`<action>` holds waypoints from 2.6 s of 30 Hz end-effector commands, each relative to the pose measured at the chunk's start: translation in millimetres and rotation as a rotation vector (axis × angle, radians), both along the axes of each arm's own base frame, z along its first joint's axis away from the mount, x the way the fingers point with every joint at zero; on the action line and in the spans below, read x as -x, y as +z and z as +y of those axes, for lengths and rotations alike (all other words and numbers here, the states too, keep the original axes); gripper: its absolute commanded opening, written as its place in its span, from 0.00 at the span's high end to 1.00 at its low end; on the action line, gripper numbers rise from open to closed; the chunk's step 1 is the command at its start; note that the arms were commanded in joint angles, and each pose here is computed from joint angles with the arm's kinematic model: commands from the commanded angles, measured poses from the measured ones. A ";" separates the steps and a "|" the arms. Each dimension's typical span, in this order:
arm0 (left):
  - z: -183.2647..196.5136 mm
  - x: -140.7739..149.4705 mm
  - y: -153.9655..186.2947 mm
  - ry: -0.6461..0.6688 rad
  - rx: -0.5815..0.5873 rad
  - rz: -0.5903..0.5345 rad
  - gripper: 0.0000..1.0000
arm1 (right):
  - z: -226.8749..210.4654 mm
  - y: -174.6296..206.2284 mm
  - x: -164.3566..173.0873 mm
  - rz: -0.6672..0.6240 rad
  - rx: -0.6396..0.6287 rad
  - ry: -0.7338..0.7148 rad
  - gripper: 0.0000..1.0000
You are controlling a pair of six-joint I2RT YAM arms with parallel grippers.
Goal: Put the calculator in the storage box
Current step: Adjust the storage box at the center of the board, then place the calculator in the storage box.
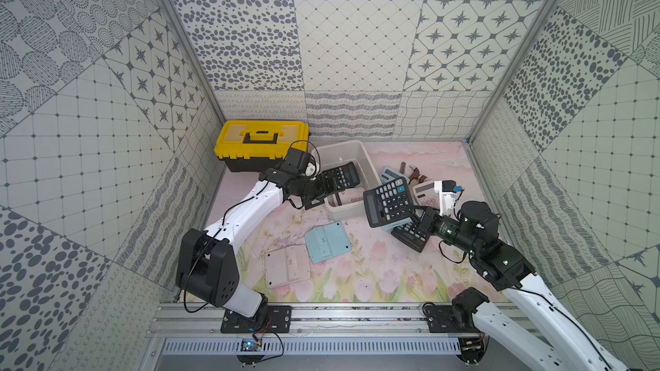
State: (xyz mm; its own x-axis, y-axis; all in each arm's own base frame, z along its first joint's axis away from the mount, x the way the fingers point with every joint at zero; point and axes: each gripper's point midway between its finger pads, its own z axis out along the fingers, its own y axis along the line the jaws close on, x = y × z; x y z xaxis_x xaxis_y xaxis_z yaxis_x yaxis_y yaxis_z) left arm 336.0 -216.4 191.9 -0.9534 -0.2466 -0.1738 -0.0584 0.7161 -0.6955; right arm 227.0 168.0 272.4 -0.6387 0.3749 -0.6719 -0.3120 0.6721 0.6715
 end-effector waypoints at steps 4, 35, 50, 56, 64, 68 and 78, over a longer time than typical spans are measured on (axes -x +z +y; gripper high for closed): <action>8.0 20.6 20.9 -0.004 -0.022 -0.055 0.00 | 6.1 37.4 -9.3 -0.098 -0.090 0.006 1.00; 78.0 64.6 48.6 0.194 -0.106 -0.247 0.00 | 88.9 49.5 -184.4 -0.029 -0.178 -0.107 1.00; 82.7 62.0 29.7 0.206 -0.075 -0.201 0.00 | 152.4 -38.6 -235.3 0.121 0.021 -0.010 1.00; 83.9 64.2 25.2 0.210 -0.073 -0.190 0.00 | 168.5 -71.8 -244.8 0.168 0.077 0.041 1.00; 82.4 61.8 22.7 0.205 -0.067 -0.183 0.00 | 183.5 -108.5 -251.6 0.217 0.117 0.082 1.00; 80.5 60.4 22.2 0.199 -0.060 -0.179 0.00 | 186.9 -121.6 -252.6 0.238 0.131 0.089 1.00; 79.2 58.7 18.4 0.201 -0.054 -0.168 0.00 | 182.8 -130.4 -253.7 0.250 0.181 0.083 0.79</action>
State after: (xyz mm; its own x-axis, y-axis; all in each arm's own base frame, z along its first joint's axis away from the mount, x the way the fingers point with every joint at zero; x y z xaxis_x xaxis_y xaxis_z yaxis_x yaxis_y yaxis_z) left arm 270.2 -137.0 206.1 -0.8521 -0.4001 -0.3373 -0.1004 0.7576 -0.6450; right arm 476.4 344.5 137.1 -0.8254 0.2186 -0.5205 -0.1813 0.7705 0.6111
